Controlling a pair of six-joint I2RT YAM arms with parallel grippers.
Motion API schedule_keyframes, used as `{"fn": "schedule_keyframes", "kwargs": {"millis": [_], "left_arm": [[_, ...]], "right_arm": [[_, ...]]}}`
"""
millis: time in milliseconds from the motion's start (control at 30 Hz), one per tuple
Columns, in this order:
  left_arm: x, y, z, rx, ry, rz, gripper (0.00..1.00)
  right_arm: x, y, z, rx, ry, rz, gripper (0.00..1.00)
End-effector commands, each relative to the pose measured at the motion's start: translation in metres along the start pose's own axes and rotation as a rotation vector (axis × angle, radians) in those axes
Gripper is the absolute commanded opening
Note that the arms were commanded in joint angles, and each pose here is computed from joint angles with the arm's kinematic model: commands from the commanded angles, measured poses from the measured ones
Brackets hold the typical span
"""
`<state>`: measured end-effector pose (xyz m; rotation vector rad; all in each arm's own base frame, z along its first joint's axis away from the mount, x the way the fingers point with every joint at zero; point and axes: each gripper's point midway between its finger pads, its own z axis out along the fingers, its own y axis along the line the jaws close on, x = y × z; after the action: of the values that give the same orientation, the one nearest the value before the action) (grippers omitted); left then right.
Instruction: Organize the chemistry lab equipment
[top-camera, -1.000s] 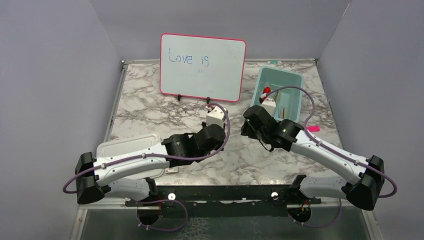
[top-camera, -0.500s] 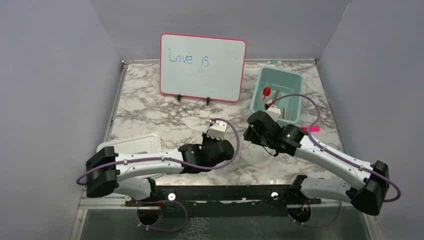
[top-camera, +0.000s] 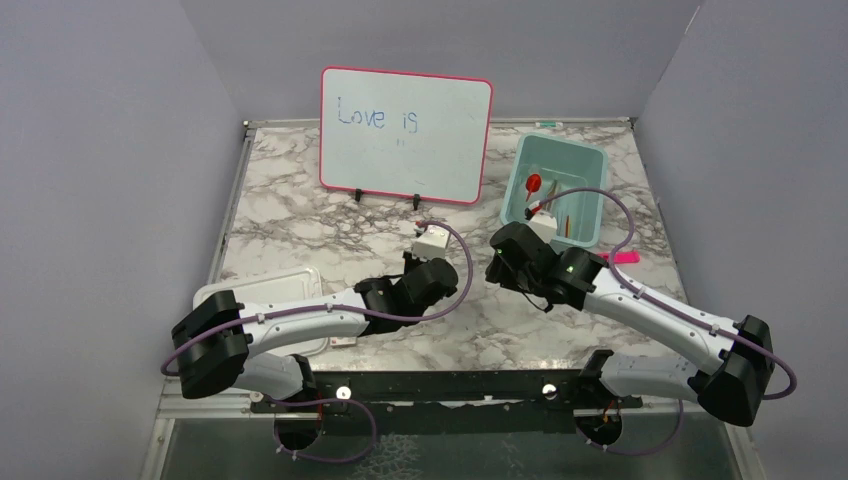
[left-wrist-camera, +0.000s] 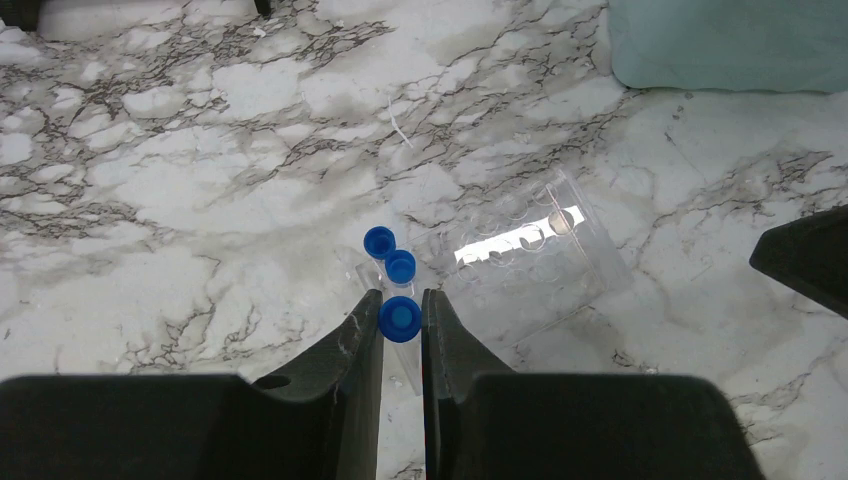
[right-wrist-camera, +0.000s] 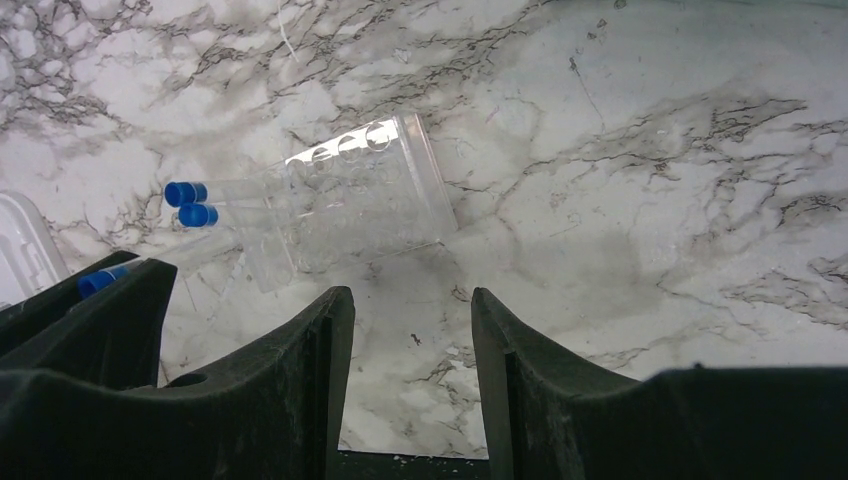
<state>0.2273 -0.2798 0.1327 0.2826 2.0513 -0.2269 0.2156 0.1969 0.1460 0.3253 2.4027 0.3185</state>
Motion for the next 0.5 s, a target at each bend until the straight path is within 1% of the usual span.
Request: {"fn": "schedule_keyframes", "kwargs": {"millis": [0,167,267,367,467], "left_arm": [[0.0,-0.011,0.007,0.056,0.002,-0.013,0.13],[0.013,-0.011,0.009,0.054,0.047,0.0,0.13],[0.017,-0.008,0.002,0.053,0.084,-0.034,0.13],[0.023,-0.002,-0.005,0.056,0.092,-0.082,0.13],[0.027,0.003,-0.007,0.055,0.086,-0.092,0.13]], "right_arm": [[-0.003,0.003,0.0,0.006,-0.008,-0.011,0.52],[-0.002,0.003,0.003,0.011,-0.008,-0.02,0.52],[-0.002,0.003,0.005,0.016,-0.002,-0.029,0.52],[-0.001,0.003,0.006,0.02,-0.002,-0.031,0.52],[0.001,0.003,0.008,0.016,0.002,-0.031,0.51]]}}
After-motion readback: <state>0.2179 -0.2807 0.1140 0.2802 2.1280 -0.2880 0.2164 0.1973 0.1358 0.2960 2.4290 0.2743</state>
